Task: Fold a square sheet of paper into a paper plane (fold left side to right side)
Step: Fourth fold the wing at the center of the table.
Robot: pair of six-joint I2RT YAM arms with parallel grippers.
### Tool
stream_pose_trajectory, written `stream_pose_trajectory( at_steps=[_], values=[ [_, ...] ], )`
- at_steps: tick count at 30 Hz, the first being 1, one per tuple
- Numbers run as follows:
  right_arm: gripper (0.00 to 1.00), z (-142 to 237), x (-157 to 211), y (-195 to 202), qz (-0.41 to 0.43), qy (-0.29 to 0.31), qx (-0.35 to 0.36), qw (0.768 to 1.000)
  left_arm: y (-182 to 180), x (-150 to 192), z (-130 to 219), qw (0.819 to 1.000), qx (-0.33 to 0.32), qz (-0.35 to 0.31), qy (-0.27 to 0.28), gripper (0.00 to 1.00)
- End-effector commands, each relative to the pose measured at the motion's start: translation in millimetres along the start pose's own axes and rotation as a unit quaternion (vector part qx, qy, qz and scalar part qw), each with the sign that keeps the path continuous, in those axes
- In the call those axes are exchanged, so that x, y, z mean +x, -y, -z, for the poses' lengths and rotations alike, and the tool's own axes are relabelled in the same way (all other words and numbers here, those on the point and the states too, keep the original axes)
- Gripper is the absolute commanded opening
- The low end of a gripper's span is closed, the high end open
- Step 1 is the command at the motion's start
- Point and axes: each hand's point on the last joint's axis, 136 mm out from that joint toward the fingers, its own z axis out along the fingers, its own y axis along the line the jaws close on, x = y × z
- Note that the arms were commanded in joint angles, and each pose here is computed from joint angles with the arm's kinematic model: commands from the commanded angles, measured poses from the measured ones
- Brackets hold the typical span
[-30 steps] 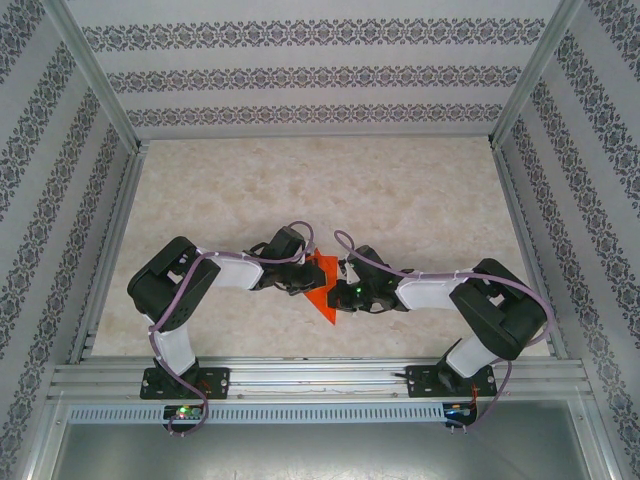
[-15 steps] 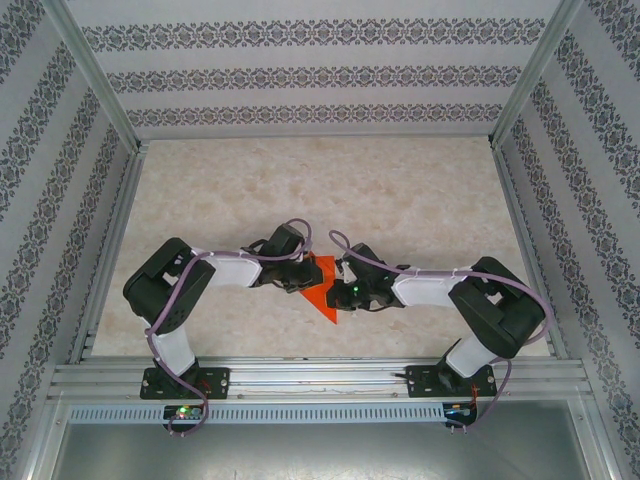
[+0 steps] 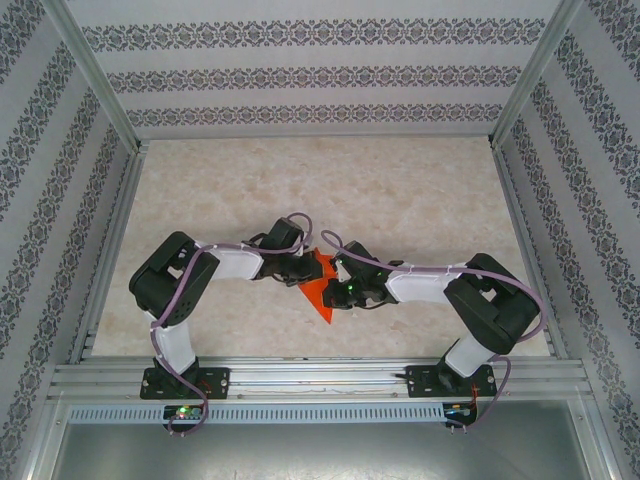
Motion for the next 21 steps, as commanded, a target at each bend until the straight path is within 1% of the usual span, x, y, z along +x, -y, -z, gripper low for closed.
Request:
stream_pose_trajectory(
  at_steps=[1, 10, 14, 21],
  values=[
    [0.00, -5, 57, 65, -0.036, -0.091, 0.123, 0.988, -23, -30, 4, 0.998, -0.040, -0.006, 0.041, 0.09],
    [0.00, -3, 63, 70, -0.032, -0.103, 0.137, 0.985, -23, -62, 6, 0.997, -0.041, -0.011, 0.057, 0.10],
    [0.00, -1, 65, 72, -0.031, -0.105, 0.141, 0.984, -32, -75, 7, 0.996, -0.057, -0.012, 0.062, 0.09],
    [0.00, 0, 64, 72, -0.027, -0.106, 0.136, 0.985, -49, -94, 9, 0.995, -0.062, -0.002, 0.073, 0.10]
  ],
)
